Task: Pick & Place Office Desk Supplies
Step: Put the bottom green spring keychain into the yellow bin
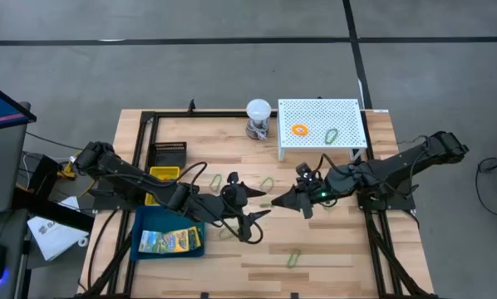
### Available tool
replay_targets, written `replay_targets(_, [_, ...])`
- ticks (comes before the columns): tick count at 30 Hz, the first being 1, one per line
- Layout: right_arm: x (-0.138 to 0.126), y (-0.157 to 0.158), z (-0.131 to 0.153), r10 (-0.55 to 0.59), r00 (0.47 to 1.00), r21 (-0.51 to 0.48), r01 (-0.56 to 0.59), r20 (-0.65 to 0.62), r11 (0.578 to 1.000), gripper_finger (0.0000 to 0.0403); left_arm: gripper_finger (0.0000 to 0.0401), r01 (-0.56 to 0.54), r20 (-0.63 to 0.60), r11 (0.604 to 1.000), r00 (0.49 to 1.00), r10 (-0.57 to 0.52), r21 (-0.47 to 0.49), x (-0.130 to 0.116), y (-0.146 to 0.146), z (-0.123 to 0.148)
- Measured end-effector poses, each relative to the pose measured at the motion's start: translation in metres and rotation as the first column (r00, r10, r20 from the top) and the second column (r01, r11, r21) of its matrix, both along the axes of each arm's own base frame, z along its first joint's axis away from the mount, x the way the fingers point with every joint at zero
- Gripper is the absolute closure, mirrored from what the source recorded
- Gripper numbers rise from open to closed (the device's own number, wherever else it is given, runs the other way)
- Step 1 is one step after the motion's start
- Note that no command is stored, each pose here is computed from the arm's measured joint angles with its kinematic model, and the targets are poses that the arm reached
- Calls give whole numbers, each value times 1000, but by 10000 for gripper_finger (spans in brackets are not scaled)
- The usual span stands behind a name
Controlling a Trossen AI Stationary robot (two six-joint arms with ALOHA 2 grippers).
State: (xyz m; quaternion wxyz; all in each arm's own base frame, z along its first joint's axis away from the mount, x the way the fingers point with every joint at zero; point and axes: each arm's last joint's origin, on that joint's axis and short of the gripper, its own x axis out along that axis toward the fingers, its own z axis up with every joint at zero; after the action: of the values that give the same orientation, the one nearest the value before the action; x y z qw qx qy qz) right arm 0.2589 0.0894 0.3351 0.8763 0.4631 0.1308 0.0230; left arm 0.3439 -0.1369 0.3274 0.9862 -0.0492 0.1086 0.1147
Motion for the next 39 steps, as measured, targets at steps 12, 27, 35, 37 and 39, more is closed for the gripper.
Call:
replay_targets(12, [0, 0, 0, -1, 1000, -6, 1, 0, 1000, 403, 362, 13, 6, 994, 1000, -13, -113, 0, -1, -1])
replay_targets(27, [0, -1, 0, -49, 999, -25, 50, 10, 998, 235, 394, 41, -24, 982, 999, -47, -186, -1, -2, -5])
replay_targets(35, [1, -1, 4, -78, 996, -13, 79, 42, 997, 135, 395, -174, -549, 936, 835, -24, -306, -40, 7, -45])
replay_targets(37, [0, 0, 3, -78, 996, -14, 79, 36, 997, 134, 395, -276, -649, 927, 759, 49, -253, -61, 13, -45])
replay_targets(39, [0, 0, 1, -88, 996, -9, 88, 18, 996, 134, 395, -444, -703, 871, 688, 181, -210, -81, 24, -37])
